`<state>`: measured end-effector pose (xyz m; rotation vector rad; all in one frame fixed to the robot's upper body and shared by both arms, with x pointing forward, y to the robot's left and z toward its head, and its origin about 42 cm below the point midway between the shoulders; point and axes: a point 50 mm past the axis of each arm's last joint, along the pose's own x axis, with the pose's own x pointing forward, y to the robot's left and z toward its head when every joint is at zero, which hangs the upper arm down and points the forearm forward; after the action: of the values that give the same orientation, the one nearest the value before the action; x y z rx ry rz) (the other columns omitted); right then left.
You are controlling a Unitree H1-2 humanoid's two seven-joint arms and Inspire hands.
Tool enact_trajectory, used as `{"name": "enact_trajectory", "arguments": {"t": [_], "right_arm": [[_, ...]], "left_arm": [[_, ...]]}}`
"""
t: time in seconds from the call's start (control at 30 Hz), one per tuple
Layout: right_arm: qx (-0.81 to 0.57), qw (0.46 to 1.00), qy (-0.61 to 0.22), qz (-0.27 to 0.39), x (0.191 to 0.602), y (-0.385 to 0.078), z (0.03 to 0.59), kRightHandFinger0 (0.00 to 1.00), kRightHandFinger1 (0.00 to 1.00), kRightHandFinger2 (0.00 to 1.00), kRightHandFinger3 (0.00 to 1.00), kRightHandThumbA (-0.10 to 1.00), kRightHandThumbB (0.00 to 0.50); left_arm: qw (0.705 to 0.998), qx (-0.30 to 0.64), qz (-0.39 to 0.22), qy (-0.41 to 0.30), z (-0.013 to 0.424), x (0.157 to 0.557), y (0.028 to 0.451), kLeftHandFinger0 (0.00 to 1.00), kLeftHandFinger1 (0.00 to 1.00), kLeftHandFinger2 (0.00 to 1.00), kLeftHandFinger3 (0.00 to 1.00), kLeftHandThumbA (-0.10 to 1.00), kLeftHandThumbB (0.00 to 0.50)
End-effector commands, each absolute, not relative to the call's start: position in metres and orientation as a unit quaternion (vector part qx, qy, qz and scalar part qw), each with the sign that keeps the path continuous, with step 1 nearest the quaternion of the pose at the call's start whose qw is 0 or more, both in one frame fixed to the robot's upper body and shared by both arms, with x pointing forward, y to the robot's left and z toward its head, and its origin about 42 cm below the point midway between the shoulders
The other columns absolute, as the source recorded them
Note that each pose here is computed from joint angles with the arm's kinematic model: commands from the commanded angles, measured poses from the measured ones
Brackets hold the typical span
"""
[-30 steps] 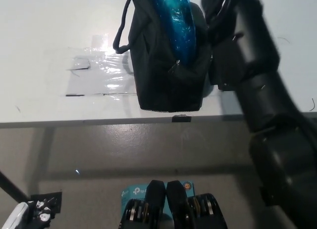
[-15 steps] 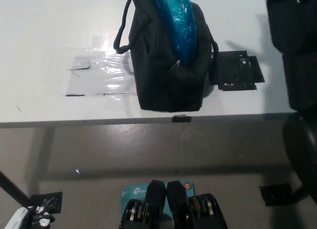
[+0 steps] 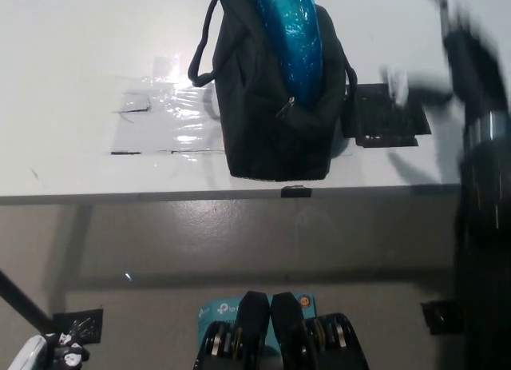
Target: The robot uses its right hand to pick up a stack of plates kept in the middle of the desk and put it inside a bag kept next to it
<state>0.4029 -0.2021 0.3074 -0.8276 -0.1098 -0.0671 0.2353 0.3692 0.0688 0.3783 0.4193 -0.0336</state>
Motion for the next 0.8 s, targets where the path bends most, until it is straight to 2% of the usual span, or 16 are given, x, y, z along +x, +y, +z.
{"name": "enact_trajectory", "arguments": {"t": [0.0, 0.03, 0.07, 0.1, 0.17, 0.2, 0.23, 0.3, 0.33, 0.37, 0.43, 0.5, 0.57, 0.6, 0.7, 0.77], "right_arm": [[-0.249, 0.947, -0.190, -0.065, 0.326, -0.226, 0.268, 1.00, 1.00, 1.00, 1.00, 0.52, 0.125], [-0.235, 0.954, -0.173, -0.063, 0.315, -0.233, 0.244, 0.85, 0.98, 1.00, 1.00, 0.46, 0.099], [-0.223, 0.960, -0.157, -0.061, 0.306, -0.240, 0.225, 0.69, 0.89, 1.00, 1.00, 0.40, 0.105], [-0.222, 0.960, -0.158, -0.061, 0.306, -0.240, 0.224, 0.65, 0.85, 1.00, 1.00, 0.39, 0.102], [-0.221, 0.960, -0.160, -0.060, 0.305, -0.240, 0.224, 0.64, 0.84, 1.00, 1.00, 0.39, 0.102], [-0.199, 0.970, -0.125, -0.059, 0.287, -0.259, 0.163, 0.42, 0.58, 0.84, 0.93, 0.33, 0.138], [-0.195, 0.971, -0.122, -0.059, 0.284, -0.261, 0.156, 0.39, 0.54, 0.81, 0.92, 0.33, 0.140], [-0.194, 0.971, -0.124, -0.059, 0.284, -0.261, 0.156, 0.38, 0.54, 0.81, 0.92, 0.33, 0.141], [-0.209, 0.969, -0.104, -0.078, 0.268, -0.277, 0.110, 0.34, 0.48, 0.73, 0.87, 0.31, 0.168], [-0.215, 0.967, -0.104, -0.083, 0.266, -0.279, 0.106, 0.34, 0.48, 0.72, 0.86, 0.29, 0.171], [-0.224, 0.966, -0.095, -0.086, 0.262, -0.283, 0.098, 0.40, 0.50, 0.72, 0.85, 0.31, 0.174], [-0.224, 0.966, -0.098, -0.087, 0.262, -0.283, 0.097, 0.39, 0.49, 0.71, 0.85, 0.31, 0.175], [-0.271, 0.953, -0.094, -0.097, 0.246, -0.299, 0.069, 0.47, 0.56, 0.70, 0.85, 0.19, 0.159], [-0.283, 0.950, -0.086, -0.100, 0.242, -0.303, 0.062, 0.48, 0.56, 0.66, 0.86, 0.21, 0.156], [-0.300, 0.947, -0.049, -0.102, 0.232, -0.313, 0.043, 0.46, 0.56, 0.65, 0.89, 0.29, 0.171], [-0.286, 0.949, -0.065, -0.113, 0.244, -0.311, 0.048, 0.40, 0.48, 0.61, 0.87, 0.27, 0.172]], "left_arm": [[0.962, 0.201, -0.025, 0.182, 0.078, 0.239, 0.374, 0.55, 0.59, 0.68, 0.69, -0.10, 0.142], [0.963, 0.200, -0.024, 0.181, 0.078, 0.238, 0.374, 0.54, 0.58, 0.68, 0.68, -0.10, 0.139], [0.962, 0.202, -0.024, 0.182, 0.079, 0.238, 0.374, 0.54, 0.58, 0.68, 0.68, -0.10, 0.139], [0.962, 0.202, -0.024, 0.182, 0.079, 0.238, 0.374, 0.54, 0.58, 0.68, 0.68, -0.10, 0.139], [0.962, 0.202, -0.024, 0.182, 0.079, 0.238, 0.374, 0.54, 0.58, 0.68, 0.68, -0.10, 0.139], [0.963, 0.198, -0.022, 0.183, 0.079, 0.238, 0.374, 0.54, 0.58, 0.67, 0.68, -0.10, 0.137], [0.963, 0.198, -0.021, 0.184, 0.079, 0.238, 0.374, 0.53, 0.58, 0.67, 0.68, -0.10, 0.137], [0.963, 0.198, -0.021, 0.184, 0.079, 0.238, 0.374, 0.53, 0.58, 0.67, 0.68, -0.10, 0.137], [0.961, 0.205, -0.021, 0.183, 0.079, 0.238, 0.374, 0.57, 0.61, 0.71, 0.71, -0.10, 0.138], [0.962, 0.204, -0.020, 0.183, 0.079, 0.238, 0.374, 0.57, 0.61, 0.71, 0.71, -0.10, 0.138], [0.961, 0.209, -0.022, 0.181, 0.079, 0.238, 0.374, 0.57, 0.61, 0.70, 0.71, -0.10, 0.130], [0.961, 0.209, -0.022, 0.181, 0.079, 0.238, 0.374, 0.58, 0.61, 0.70, 0.71, -0.10, 0.130], [0.960, 0.212, -0.020, 0.181, 0.080, 0.238, 0.374, 0.57, 0.61, 0.70, 0.72, -0.10, 0.130], [0.961, 0.210, -0.021, 0.180, 0.080, 0.238, 0.374, 0.57, 0.61, 0.70, 0.72, -0.10, 0.130], [0.962, 0.204, -0.021, 0.180, 0.079, 0.238, 0.375, 0.56, 0.62, 0.70, 0.71, -0.10, 0.138], [0.962, 0.207, -0.017, 0.176, 0.081, 0.241, 0.376, 0.56, 0.61, 0.70, 0.71, -0.10, 0.132]]}}
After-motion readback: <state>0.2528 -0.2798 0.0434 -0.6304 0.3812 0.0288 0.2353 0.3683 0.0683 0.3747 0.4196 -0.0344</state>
